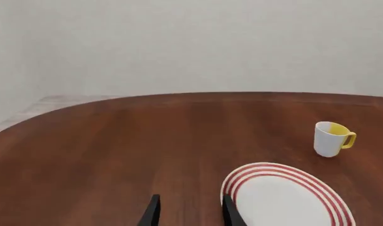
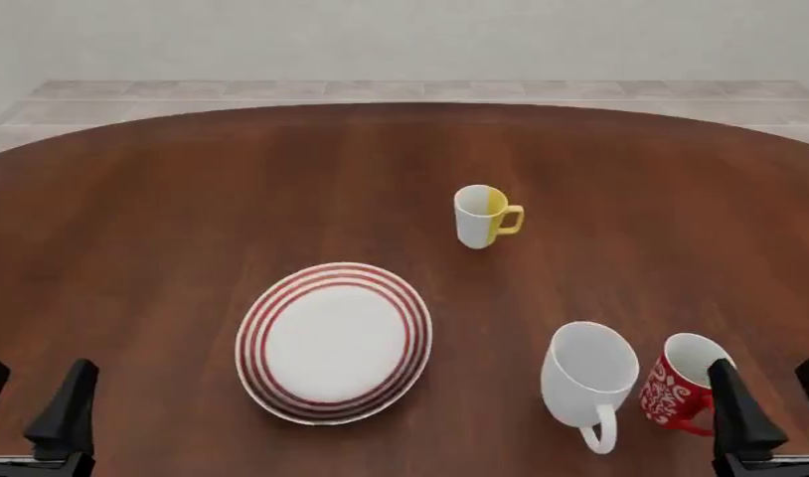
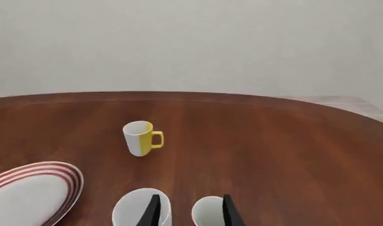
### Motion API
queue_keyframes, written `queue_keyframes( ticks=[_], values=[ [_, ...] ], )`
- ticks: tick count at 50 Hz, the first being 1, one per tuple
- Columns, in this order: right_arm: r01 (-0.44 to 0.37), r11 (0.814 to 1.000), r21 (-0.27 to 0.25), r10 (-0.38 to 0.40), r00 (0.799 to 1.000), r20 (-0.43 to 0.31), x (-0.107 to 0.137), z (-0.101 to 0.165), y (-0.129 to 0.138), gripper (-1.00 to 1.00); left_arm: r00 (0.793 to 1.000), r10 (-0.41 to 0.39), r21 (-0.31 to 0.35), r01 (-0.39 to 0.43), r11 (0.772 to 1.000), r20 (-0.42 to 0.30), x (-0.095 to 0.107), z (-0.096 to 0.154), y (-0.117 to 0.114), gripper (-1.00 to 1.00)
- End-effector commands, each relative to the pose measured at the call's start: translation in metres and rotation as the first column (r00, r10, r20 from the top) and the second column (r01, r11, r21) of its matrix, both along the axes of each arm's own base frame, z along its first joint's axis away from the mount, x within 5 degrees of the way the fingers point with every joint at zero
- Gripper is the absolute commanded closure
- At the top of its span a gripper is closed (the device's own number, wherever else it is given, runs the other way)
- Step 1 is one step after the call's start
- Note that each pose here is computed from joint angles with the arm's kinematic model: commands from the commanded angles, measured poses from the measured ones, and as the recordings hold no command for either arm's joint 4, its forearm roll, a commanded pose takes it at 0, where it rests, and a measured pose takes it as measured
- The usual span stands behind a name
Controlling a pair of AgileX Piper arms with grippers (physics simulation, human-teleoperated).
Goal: Pick up the red mug and put it on the plate
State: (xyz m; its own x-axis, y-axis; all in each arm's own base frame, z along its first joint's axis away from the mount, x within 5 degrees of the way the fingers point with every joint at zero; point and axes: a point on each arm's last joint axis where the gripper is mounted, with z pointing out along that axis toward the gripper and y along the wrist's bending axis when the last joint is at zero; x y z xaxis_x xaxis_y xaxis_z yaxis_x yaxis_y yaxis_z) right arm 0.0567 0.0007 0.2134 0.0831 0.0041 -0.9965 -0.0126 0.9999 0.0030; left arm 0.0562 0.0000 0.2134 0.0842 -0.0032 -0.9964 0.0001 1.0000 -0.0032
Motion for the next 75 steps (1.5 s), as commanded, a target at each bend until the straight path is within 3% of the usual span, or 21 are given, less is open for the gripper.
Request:
queue_keyframes(
  ticks=[1,16,19,21,23,26,31,34,38,40,50,56,60,61,64,65,67,69,71,72,75],
  values=[
    [0.003,1.000,-0.005,-0.003,1.000,-0.010,0.001,0.001,0.000,-1.00,1.000,0.003,0.003,-0.003,1.000,0.006,0.000,0.002,0.000,-1.00],
    [-0.012,1.000,-0.025,0.012,1.000,-0.025,0.009,0.011,0.001,-1.00,1.000,0.002,0.001,-0.002,1.000,0.006,0.000,0.002,0.000,-1.00],
    [-0.015,0.992,-0.127,0.011,0.999,-0.033,0.015,0.023,0.002,-1.00,1.000,0.003,-0.001,-0.003,1.000,0.005,0.000,0.002,0.000,-1.00],
    [-0.044,0.992,-0.118,0.039,0.998,-0.046,0.018,0.032,0.004,-1.00,1.000,0.004,-0.002,-0.004,1.000,0.005,0.000,0.002,0.000,-1.00],
    [-0.052,0.976,-0.209,0.040,0.997,-0.064,0.022,0.041,0.005,-1.00,1.000,0.002,-0.003,-0.002,1.000,0.005,0.000,0.002,0.000,-1.00],
    [-0.051,0.960,-0.277,0.028,0.996,-0.085,0.027,0.051,0.005,-1.00,1.000,0.001,-0.004,-0.001,1.000,0.005,0.000,0.002,0.000,-1.00],
    [-0.046,0.953,-0.300,0.011,0.993,-0.117,0.032,0.067,0.004,-1.00,1.000,-0.011,-0.004,0.011,1.000,0.002,0.000,0.001,-0.001,-1.00],
    [-0.086,0.964,-0.251,0.049,0.987,-0.153,0.038,0.082,0.007,-1.00,1.000,-0.007,-0.007,0.007,1.000,0.004,0.000,0.002,0.000,-1.00],
    [-0.040,0.953,-0.300,0.009,0.994,-0.104,0.028,0.097,0.003,-1.00,1.000,-0.008,-0.007,0.008,1.000,0.003,0.000,0.002,0.000,-1.00],
    [-0.050,0.967,-0.252,0.020,0.992,-0.121,0.029,0.108,0.004,-1.00,1.000,-0.008,-0.008,0.008,1.000,0.003,0.000,0.002,0.000,-1.00],
    [-0.060,0.981,-0.185,0.030,0.987,-0.161,0.035,0.146,0.005,-1.00,1.000,-0.013,-0.010,0.013,1.000,-0.002,0.001,0.001,-0.001,-1.00],
    [-0.087,0.996,-0.032,0.076,0.964,-0.255,0.055,0.152,0.010,-1.00,1.000,-0.009,-0.015,0.009,1.000,-0.003,0.002,0.001,0.000,-1.00],
    [-0.093,0.995,-0.029,0.080,0.953,-0.294,0.062,0.153,0.011,-1.00,1.000,-0.010,-0.018,0.010,1.000,-0.003,0.002,0.000,0.000,-1.00],
    [-0.077,0.997,0.002,0.074,0.950,-0.303,0.064,0.153,0.010,-1.00,1.000,-0.011,-0.018,0.011,1.000,-0.003,0.002,0.000,-0.001,-1.00],
    [-0.110,0.994,0.016,0.108,0.923,-0.368,0.076,0.140,0.016,-1.00,1.000,-0.013,-0.020,0.013,1.000,-0.003,0.003,0.000,-0.001,-1.00],
    [-0.070,0.997,-0.024,0.058,0.942,-0.331,0.070,0.145,0.009,-1.00,1.000,-0.014,-0.020,0.014,1.000,-0.003,0.002,0.000,-0.001,-1.00],
    [-0.039,0.998,0.040,0.051,0.930,-0.364,0.076,0.139,0.008,-1.00,1.000,-0.015,-0.021,0.015,1.000,-0.002,0.002,0.000,-0.001,-1.00],
    [-0.068,0.997,-0.035,0.049,0.920,-0.388,0.079,0.137,0.009,-1.00,1.000,-0.015,-0.022,0.015,1.000,-0.002,0.002,0.000,-0.001,-1.00],
    [-0.082,0.996,-0.027,0.063,0.907,-0.416,0.082,0.136,0.011,-1.00,1.000,-0.015,-0.022,0.015,1.000,-0.002,0.002,0.000,-0.001,-1.00],
    [-0.033,0.999,-0.015,0.024,0.916,-0.400,0.080,0.140,0.005,-1.00,1.000,-0.016,-0.023,0.016,1.000,-0.001,0.002,0.000,-0.001,-1.00],
    [-0.052,0.997,-0.052,0.024,0.898,-0.440,0.086,0.133,0.006,-1.00,1.000,-0.019,-0.021,0.019,1.000,-0.001,0.001,0.000,-0.001,-1.00]
  ],
)
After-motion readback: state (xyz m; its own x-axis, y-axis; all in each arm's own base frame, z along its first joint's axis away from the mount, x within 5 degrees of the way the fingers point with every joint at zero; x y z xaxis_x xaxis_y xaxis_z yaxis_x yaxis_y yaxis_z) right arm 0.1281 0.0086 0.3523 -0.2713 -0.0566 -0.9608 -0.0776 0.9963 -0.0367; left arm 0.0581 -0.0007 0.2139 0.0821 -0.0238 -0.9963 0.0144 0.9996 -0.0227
